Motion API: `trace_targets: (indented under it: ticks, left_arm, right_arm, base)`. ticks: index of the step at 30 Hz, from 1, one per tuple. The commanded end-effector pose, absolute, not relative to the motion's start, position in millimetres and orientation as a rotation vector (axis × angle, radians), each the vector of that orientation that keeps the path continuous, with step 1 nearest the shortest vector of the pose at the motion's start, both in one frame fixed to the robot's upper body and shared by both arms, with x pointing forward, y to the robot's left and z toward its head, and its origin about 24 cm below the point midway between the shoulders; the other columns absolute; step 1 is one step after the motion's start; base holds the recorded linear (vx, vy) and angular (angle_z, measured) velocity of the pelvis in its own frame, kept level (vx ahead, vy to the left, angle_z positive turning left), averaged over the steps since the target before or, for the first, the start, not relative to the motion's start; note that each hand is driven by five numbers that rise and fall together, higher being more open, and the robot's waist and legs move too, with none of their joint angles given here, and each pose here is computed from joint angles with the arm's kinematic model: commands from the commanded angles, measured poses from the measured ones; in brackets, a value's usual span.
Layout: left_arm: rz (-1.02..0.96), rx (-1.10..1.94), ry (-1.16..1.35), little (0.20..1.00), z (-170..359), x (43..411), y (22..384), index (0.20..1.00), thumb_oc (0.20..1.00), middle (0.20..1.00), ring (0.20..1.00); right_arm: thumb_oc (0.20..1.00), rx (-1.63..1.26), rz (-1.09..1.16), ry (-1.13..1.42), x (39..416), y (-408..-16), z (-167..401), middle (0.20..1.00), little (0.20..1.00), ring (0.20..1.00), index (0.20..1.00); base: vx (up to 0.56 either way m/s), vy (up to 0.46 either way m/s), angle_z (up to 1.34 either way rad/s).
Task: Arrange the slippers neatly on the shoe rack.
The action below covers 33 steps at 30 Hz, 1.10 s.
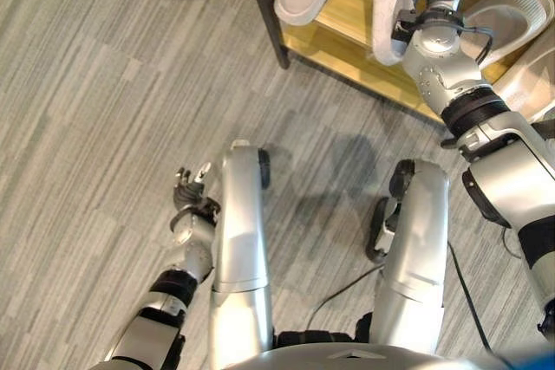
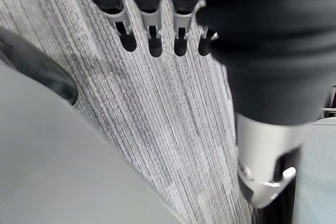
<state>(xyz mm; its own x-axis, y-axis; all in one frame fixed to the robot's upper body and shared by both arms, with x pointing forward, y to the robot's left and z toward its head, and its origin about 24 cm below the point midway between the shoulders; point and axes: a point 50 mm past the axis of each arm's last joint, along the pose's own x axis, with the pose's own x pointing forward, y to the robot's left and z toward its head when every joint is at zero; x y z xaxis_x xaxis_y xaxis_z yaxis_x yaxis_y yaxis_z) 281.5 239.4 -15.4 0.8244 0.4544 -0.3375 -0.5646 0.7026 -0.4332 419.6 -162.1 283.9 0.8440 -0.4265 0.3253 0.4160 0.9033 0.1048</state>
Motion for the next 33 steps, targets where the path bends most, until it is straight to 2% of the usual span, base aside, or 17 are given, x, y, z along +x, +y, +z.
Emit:
trace_targets:
  ticks: [1,10,11,12,16,33]
  left_arm:
    - [0.556,-0.551,0.199,1.0,-16,279,235,1.0,1.0,1.0,1.0]
    - [0.608,-0.584,0.306,1.0,-40,271,236,1.0,1.0,1.0,1.0]
    - [0.611,-0.578,0.33,1.0,-45,268,237,1.0,1.0,1.0,1.0]
    - [0.613,-0.578,0.341,1.0,-47,267,237,1.0,1.0,1.0,1.0]
    - [0.61,-0.564,0.388,1.0,-55,264,239,1.0,1.0,1.0,1.0]
    - [0.586,-0.558,0.412,1.0,-61,257,235,1.0,1.0,1.0,1.0]
  right_arm:
    - [0.2,0.122,-0.396,-0.551,406,-145,358,0.2,0.2,0.2,0.2]
    - [0.2,0.241,-0.308,-0.511,409,-128,348,0.2,0.2,0.2,0.2]
    - [0.784,0.284,-0.289,-0.501,410,-128,347,0.784,0.784,0.784,0.784]
    - [1.0,0.307,-0.279,-0.495,410,-128,348,1.0,1.0,1.0,1.0]
    - [1.0,0.331,-0.225,-0.501,409,-123,352,1.0,1.0,1.0,1.0]
    - [1.0,0.442,-0.253,-0.508,408,-134,351,1.0,1.0,1.0,1.0]
  base:
    - [0.0,0.0,0.0]
    - [0.01,-0.002,0.0]
    - [0.0,0.0,0.0]
    - [0.0,0.0,0.0]
    - [0.0,0.0,0.0]
    - [0.0,0.0,0.0]
